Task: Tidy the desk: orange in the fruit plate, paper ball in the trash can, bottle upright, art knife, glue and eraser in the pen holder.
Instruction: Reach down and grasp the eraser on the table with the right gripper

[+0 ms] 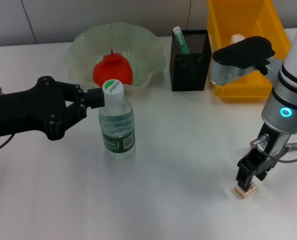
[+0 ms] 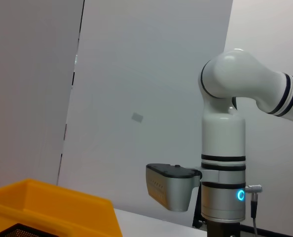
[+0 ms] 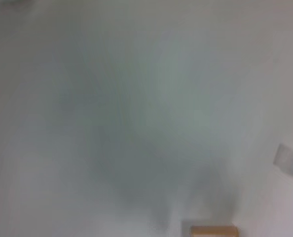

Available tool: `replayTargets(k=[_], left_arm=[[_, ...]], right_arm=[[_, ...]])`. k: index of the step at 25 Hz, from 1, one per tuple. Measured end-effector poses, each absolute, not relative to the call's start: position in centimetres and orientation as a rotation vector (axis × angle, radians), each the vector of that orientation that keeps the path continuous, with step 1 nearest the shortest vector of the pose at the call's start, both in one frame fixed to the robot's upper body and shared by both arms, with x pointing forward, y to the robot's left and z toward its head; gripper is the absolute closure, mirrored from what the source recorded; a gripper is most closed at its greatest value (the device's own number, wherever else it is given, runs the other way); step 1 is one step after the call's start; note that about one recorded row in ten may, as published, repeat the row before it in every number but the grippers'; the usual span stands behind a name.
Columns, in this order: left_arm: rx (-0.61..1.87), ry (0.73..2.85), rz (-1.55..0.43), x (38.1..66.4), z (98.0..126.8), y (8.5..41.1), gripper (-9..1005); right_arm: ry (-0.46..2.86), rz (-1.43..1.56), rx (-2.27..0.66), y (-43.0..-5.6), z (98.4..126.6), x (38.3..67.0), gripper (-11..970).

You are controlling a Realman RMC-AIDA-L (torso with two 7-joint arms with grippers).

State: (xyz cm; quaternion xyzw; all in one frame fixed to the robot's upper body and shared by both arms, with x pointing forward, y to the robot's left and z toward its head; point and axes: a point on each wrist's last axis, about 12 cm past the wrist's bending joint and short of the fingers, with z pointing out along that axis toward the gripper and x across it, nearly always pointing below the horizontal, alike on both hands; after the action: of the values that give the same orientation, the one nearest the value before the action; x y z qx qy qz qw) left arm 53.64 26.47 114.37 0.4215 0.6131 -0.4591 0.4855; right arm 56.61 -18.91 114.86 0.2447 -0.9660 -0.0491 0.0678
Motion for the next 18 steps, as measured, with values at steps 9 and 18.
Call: replayTargets(k=[9, 18], left_arm=[[1.024, 1.491, -1.120, 53.57, 114.18, 26.47, 990], [1.018, 1.496, -1.122, 53.40, 113.98, 26.59, 990]], right_arm=[[-2.895, -0.153, 0.731, -18.95, 114.43, 56.52, 506], [-2.900, -0.151, 0.730, -19.01, 114.24, 56.58, 453]])
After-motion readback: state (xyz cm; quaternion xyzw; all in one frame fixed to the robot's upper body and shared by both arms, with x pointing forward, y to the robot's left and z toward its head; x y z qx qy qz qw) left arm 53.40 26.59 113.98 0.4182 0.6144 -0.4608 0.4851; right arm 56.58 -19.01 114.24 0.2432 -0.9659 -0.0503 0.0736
